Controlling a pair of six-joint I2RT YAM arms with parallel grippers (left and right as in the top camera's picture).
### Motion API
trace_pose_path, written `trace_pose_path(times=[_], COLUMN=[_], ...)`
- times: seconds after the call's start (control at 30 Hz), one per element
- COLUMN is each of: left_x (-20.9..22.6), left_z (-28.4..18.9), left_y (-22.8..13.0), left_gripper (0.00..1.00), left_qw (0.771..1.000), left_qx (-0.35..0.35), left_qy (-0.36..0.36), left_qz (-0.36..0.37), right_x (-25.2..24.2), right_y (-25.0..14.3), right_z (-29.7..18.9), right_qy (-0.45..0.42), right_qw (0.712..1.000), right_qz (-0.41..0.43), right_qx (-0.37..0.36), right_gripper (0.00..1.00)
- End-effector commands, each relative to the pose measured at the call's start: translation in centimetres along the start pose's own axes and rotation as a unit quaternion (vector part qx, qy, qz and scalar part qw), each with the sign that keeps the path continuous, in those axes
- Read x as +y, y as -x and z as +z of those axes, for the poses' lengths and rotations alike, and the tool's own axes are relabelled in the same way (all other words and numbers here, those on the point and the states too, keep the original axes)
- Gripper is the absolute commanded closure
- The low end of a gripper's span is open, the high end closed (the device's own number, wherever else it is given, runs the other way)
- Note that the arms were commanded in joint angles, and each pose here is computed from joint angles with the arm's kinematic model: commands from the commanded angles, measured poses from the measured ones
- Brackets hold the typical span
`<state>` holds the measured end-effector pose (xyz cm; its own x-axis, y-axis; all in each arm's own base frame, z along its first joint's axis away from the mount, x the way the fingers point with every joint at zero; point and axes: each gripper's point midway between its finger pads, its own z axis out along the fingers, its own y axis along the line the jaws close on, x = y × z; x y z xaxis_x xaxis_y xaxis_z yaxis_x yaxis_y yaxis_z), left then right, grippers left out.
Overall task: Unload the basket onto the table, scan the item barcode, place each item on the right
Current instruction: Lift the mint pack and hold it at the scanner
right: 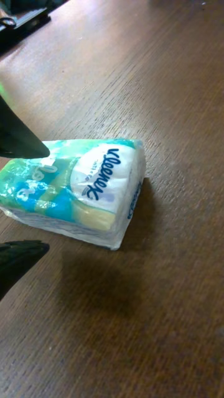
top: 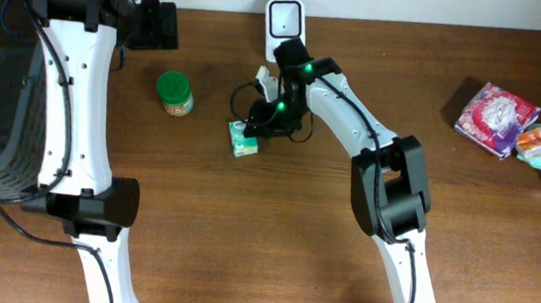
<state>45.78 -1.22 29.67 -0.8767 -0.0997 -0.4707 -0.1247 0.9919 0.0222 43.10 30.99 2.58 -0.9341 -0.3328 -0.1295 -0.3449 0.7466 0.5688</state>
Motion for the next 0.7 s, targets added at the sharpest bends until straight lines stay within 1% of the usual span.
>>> trace_pose_path(times=[0.0, 0.03, 0.07, 0.1, 0.13, 0.17, 0.2, 0.23, 0.3, 0.37, 0.4, 0.43, 0.57, 0.6, 0.67], left_x=[0.4, 0.4, 0.4, 0.4, 0.4, 0.4, 0.4, 0.4, 0.4, 0.4, 0.4, 0.4, 0.4, 0.4, 0.4], left_z=[-0.8, -0.8, -0.8, -0.8, -0.8, -0.8, -0.8, -0.8, -0.8, -0.8, -0.8, -0.8, -0.8, -0.8, -0.8], left_y=[0.3, 0.3, 0.3, 0.3, 0.3, 0.3, 0.3, 0.3, 0.3, 0.3, 0.3, 0.3, 0.3, 0.3, 0.3], left_gripper=[0.01, 0.01, 0.01, 0.01, 0.01, 0.01, 0.01, 0.01, 0.01, 0.01, 0.01, 0.01, 0.01, 0.01, 0.01], left_qw=[1.000, 1.000, 1.000, 1.000, 1.000, 1.000, 1.000, 1.000, 1.000, 1.000, 1.000, 1.000, 1.000, 1.000, 1.000], left_qx=[-0.011, -0.011, -0.011, -0.011, -0.011, -0.011, -0.011, -0.011, -0.011, -0.011, -0.011, -0.011, -0.011, -0.011, -0.011], left_qy=[0.004, 0.004, 0.004, 0.004, 0.004, 0.004, 0.004, 0.003, 0.004, 0.004, 0.004, 0.004, 0.004, 0.004, 0.004], left_qz=[-0.001, -0.001, -0.001, -0.001, -0.001, -0.001, -0.001, -0.001, -0.001, -0.001, -0.001, -0.001, -0.001, -0.001, -0.001], right_x=[-0.5, -0.6, -0.7, -0.8, -0.9, -0.9, -0.3, 0.5, 2.6, 3.3, 3.4, 3.3, 2.0, 1.5, 0.0], right_y=[-1.4, -1.3, -1.3, -1.3, -1.3, -1.5, -1.6, -1.6, -1.3, -0.8, -0.8, -0.4, 0.6, 0.8, 1.3], right_z=[2.0, 2.1, 2.1, 2.4, 2.5, 2.7, 2.6, 2.5, 0.9, -2.2, -3.5, -5.7, -11.0, -11.9, -12.9], right_qy=[0.010, 0.010, 0.008, 0.008, 0.009, 0.011, 0.029, 0.053, 0.150, 0.250, 0.283, 0.335, 0.431, 0.443, 0.439], right_qw=[1.000, 1.000, 1.000, 1.000, 1.000, 1.000, 0.999, 0.998, 0.988, 0.968, 0.959, 0.942, 0.899, 0.893, 0.893], right_qz=[0.001, 0.001, 0.001, 0.000, -0.001, 0.000, 0.001, 0.001, 0.011, 0.031, 0.025, 0.020, 0.041, 0.041, 0.039], right_qx=[0.020, 0.019, 0.018, 0.016, 0.016, 0.017, 0.019, 0.021, 0.020, 0.012, 0.004, -0.014, -0.058, -0.069, -0.089], right_gripper=[0.62, 0.66, 0.67, 0.71, 0.76, 0.84, 0.88, 0.90, 0.96, 0.96, 0.96, 0.96, 0.96, 0.96, 0.96])
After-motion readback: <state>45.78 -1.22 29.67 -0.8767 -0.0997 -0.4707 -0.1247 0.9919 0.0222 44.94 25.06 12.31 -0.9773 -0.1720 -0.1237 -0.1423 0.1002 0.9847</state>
